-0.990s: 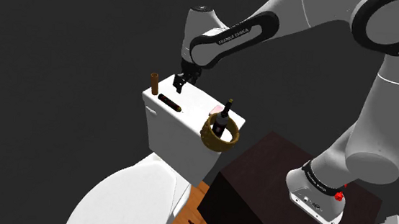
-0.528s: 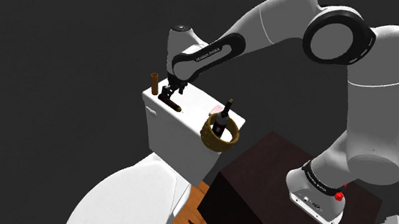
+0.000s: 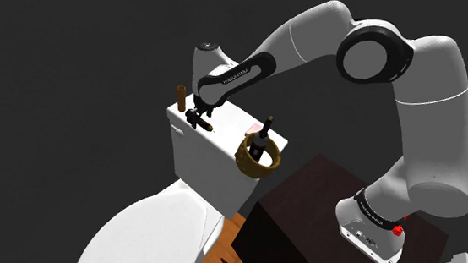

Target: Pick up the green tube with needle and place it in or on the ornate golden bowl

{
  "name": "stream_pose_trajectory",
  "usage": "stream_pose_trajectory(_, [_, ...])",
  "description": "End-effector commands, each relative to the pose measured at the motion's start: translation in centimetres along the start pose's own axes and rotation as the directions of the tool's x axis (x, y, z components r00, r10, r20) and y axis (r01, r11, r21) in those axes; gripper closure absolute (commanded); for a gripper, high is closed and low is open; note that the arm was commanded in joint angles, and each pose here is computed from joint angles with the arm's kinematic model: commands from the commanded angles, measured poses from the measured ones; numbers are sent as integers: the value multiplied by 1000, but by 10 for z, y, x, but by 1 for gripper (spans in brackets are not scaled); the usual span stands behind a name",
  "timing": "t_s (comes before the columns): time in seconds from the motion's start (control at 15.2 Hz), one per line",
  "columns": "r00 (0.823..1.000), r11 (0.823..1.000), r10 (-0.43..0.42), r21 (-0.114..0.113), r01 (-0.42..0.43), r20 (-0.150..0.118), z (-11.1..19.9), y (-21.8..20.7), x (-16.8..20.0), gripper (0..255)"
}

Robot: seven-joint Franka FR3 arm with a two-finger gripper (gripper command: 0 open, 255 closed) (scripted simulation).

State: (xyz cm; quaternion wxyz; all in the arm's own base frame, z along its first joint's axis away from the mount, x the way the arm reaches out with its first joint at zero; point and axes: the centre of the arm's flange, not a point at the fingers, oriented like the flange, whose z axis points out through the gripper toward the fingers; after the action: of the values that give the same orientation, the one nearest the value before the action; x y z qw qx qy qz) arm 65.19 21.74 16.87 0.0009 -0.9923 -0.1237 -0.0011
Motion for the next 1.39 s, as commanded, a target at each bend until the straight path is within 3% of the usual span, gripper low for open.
stream_pose_trajectory(0.0, [1000,1000,0,0,0,0,8,0,-1,0])
stream_pose_trajectory(0.46, [1000,1000,0,0,0,0,8,0,-1,0])
stream_pose_trajectory(0.53, [1000,1000,0,0,0,0,8,0,-1,255])
stream_pose_trajectory(1.12, [1000,1000,0,0,0,0,8,0,-1,255])
stream_pose_trajectory(1.32, [1000,1000,0,0,0,0,-8,0,-1,255])
